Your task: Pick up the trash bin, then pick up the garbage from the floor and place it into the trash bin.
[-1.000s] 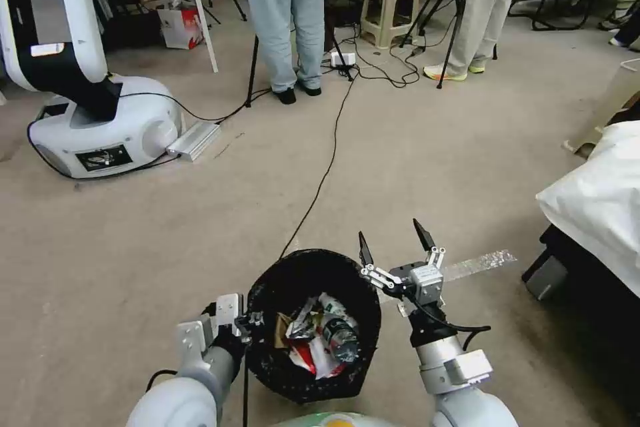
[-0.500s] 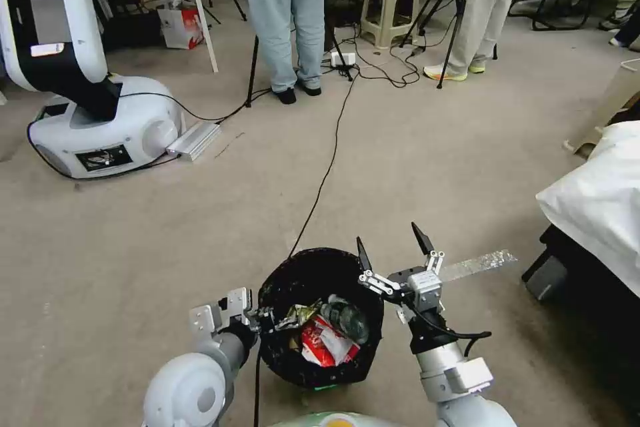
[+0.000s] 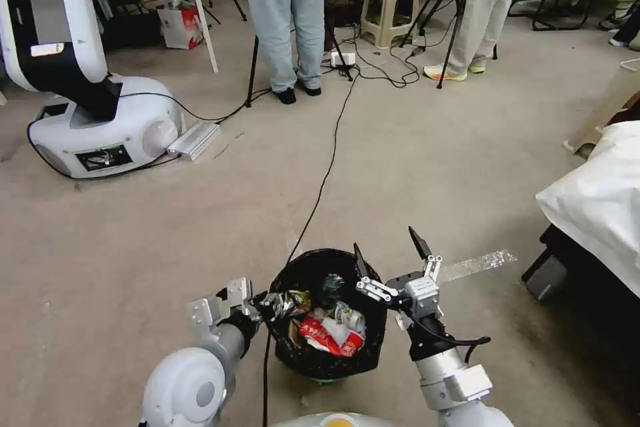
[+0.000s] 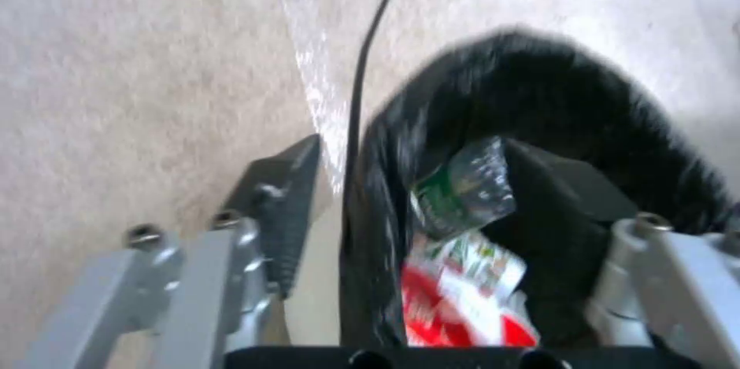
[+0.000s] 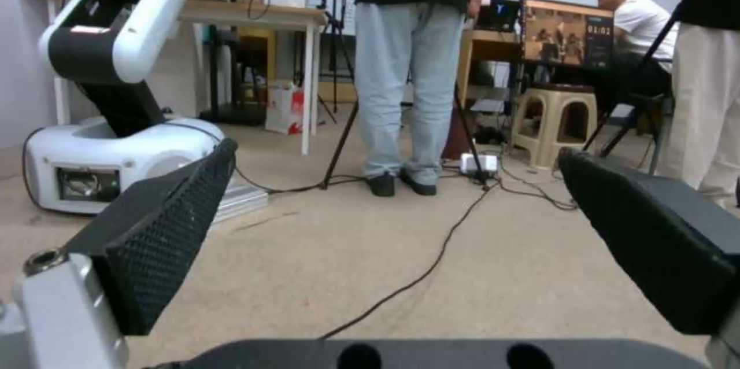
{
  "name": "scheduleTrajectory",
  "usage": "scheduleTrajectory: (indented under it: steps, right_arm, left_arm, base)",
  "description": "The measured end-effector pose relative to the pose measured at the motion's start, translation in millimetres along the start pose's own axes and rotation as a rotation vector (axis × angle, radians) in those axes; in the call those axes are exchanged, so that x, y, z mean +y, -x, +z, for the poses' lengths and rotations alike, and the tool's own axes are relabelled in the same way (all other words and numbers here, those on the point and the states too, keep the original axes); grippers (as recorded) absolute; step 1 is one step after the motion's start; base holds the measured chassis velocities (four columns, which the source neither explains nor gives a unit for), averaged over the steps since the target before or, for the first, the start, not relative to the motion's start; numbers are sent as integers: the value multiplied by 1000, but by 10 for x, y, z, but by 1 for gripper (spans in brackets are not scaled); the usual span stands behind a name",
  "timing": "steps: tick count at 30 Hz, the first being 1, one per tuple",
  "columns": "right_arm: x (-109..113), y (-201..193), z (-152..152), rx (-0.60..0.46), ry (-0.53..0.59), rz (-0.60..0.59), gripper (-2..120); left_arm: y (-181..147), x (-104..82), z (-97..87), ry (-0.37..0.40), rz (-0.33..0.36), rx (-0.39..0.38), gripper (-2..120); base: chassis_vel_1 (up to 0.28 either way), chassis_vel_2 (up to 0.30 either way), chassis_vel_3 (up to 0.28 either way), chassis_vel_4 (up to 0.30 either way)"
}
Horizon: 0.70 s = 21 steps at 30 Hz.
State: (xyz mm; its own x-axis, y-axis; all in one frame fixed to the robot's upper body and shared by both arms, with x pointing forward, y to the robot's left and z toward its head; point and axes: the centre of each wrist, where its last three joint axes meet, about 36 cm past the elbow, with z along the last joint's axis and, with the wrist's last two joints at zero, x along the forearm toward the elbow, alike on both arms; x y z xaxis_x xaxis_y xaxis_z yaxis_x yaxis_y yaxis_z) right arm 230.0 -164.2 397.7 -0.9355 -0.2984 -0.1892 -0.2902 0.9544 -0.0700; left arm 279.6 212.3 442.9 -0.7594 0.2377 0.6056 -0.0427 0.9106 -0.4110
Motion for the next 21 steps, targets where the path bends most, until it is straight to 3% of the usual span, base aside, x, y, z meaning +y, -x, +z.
scheduleTrajectory:
  steps: [5, 7, 8, 10, 12, 13, 15, 16, 19, 20, 21]
  right_arm:
    - [12, 1, -10, -3, 0, -2, 100]
    - [12, 1, -11, -3, 0, -2, 100]
    - [13, 3, -18, -6, 1, -1, 100]
    - [15, 5, -21, -8, 1, 0, 100]
    - [24, 14, -25, -11, 2, 9, 100]
    - [24, 14, -25, -11, 2, 9, 100]
    - [52, 27, -31, -13, 11, 44, 100]
    - [52, 27, -31, -13, 11, 44, 100]
    - [69, 36, -25, -5, 4, 95, 100]
    - [69, 36, -25, -5, 4, 95, 100]
    - [63, 29, -11, 1, -17, 105, 100]
  left_arm:
    - [-147, -47, -81, 9, 2, -51, 85]
    - [-169, -55, -80, 13, -1, -56, 88]
    - [-253, -93, -65, 32, -13, -81, 96]
    - [-285, -108, -53, 48, -26, -94, 98]
    - [-365, -124, 25, 140, -83, -165, 99]
    - [-365, -124, 25, 140, -83, -165, 99]
    - [-407, -95, 159, 289, -150, -317, 100]
    - [-407, -95, 159, 289, -150, -317, 100]
    - [-391, -32, 344, 437, -189, -460, 100]
    - [-391, -32, 344, 437, -189, -460, 100]
    - [-360, 6, 427, 495, -202, -503, 100]
  base:
    - [0, 0, 0, 0]
    - [0, 0, 0, 0]
    - [0, 0, 0, 0]
    - [0, 0, 0, 0]
    - [0, 0, 0, 0]
    - [0, 0, 0, 0]
    - [0, 0, 0, 0]
    - [0, 0, 0, 0]
    - [0, 0, 0, 0]
    - [0, 0, 0, 0]
    - [0, 0, 0, 0]
